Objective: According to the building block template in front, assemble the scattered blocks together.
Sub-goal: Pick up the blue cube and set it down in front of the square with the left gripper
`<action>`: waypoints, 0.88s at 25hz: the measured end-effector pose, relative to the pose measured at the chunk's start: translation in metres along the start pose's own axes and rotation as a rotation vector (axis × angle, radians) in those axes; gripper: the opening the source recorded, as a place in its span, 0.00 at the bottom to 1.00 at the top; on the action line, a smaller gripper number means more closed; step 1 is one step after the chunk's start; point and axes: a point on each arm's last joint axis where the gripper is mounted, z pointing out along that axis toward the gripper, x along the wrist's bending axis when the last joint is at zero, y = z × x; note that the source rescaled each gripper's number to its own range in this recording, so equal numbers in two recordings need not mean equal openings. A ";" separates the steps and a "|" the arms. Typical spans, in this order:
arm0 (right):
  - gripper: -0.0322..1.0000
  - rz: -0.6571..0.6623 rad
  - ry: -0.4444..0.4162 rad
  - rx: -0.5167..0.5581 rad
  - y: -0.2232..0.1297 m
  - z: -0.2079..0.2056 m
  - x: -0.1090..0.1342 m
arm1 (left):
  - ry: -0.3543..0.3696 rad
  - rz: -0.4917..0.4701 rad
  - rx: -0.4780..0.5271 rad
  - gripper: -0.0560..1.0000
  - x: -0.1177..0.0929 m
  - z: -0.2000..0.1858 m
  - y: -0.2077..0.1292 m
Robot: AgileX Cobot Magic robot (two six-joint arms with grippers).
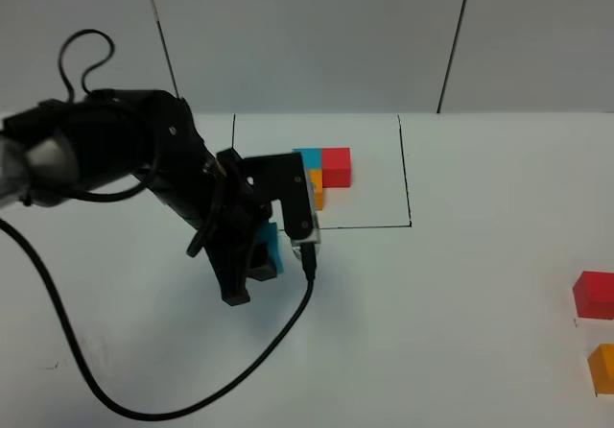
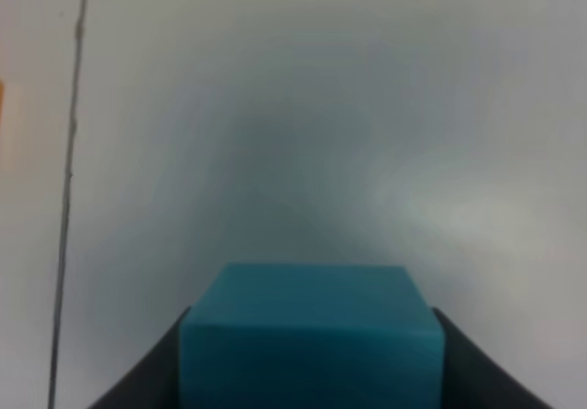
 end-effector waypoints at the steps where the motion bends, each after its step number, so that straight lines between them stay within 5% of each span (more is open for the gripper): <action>1: 0.68 0.000 0.000 0.000 0.000 0.000 0.000 | 0.001 0.018 -0.001 0.06 -0.002 0.010 0.004; 8: 0.67 0.000 0.000 0.000 0.000 0.000 0.000 | -0.015 0.068 0.007 0.06 -0.002 0.057 0.019; 22: 0.67 0.000 0.000 0.000 0.000 0.000 0.000 | -0.099 0.034 0.033 0.06 0.014 0.086 0.034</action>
